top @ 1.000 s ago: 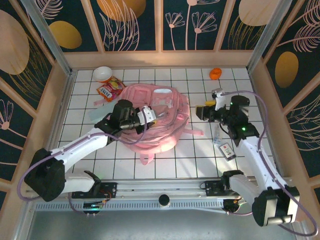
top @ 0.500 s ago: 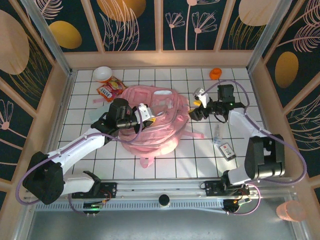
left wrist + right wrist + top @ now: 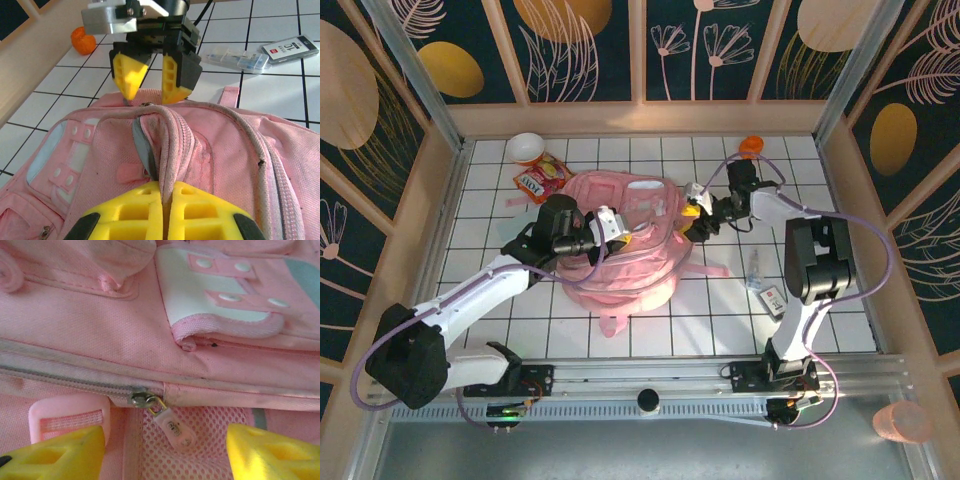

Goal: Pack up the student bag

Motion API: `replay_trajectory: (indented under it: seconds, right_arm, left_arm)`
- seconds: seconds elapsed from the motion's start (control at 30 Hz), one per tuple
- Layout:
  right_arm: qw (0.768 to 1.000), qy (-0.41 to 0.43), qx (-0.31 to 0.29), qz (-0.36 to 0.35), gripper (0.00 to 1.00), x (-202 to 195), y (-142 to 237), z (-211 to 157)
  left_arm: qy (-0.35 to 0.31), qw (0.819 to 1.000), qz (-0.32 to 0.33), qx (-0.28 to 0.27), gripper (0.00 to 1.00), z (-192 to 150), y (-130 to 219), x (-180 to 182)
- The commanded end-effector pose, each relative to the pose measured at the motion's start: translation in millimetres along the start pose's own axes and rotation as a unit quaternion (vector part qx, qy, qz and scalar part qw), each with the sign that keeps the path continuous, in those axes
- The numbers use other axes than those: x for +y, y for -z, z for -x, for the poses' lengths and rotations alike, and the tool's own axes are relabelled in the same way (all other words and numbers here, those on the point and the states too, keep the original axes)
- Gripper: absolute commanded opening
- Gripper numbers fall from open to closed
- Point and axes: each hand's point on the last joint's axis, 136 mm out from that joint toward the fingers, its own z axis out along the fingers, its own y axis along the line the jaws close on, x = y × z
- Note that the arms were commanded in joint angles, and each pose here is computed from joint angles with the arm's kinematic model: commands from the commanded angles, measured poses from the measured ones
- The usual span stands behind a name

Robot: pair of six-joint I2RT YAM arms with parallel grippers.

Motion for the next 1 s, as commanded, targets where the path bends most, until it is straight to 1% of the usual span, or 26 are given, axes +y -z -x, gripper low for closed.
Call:
replay_trajectory:
  seconds: [0.0,0.17,0.37,0.43,0.5,0.77,0.9,0.93,0.97]
  right_arm:
    - [0.999,0.003,-0.009,0.035,0.63,7.0,-4.6,3.0]
    - [0.998,-0.008,-0.002,0.056,0.62,11.5,-12.4,-1.5]
    - [0.995,-0.016,-0.001,0.101,0.57,25.4,-17.6,11.1]
    - [0.994,-0.024,-0.002,0.111,0.52,27.7,-16.8,13.6]
    - [0.993,-0.033,-0.001,0.116,0.43,28.5,-15.4,15.3]
    - [0.992,-0.065,-0.009,0.109,0.2,23.9,0.5,28.0]
    - [0.993,-0.074,0.0,0.093,0.03,20.5,8.4,32.9]
    - [0.993,-0.075,0.005,0.09,0.0,20.3,9.5,33.9]
    - [0.993,-0.077,0.009,0.086,0.0,20.3,11.6,34.7]
  left_arm:
    - [-0.06,0.995,0.023,-0.08,0.0,58.9,13.4,18.0]
    - [-0.064,0.995,0.019,-0.079,0.0,60.6,11.1,18.9]
    - [-0.067,0.995,0.013,-0.077,0.0,60.5,8.8,18.7]
    - [-0.067,0.995,0.012,-0.076,0.0,59.5,8.4,18.2]
    - [-0.067,0.995,0.011,-0.076,0.0,59.1,8.6,17.5]
    - [-0.069,0.995,0.014,-0.07,0.0,55.8,9.6,17.1]
    - [-0.064,0.996,0.036,-0.051,0.0,46.9,8.0,24.4]
    - [-0.062,0.996,0.044,-0.044,0.0,43.3,7.4,26.9]
    - [-0.06,0.996,0.054,-0.034,0.0,38.9,6.7,30.5]
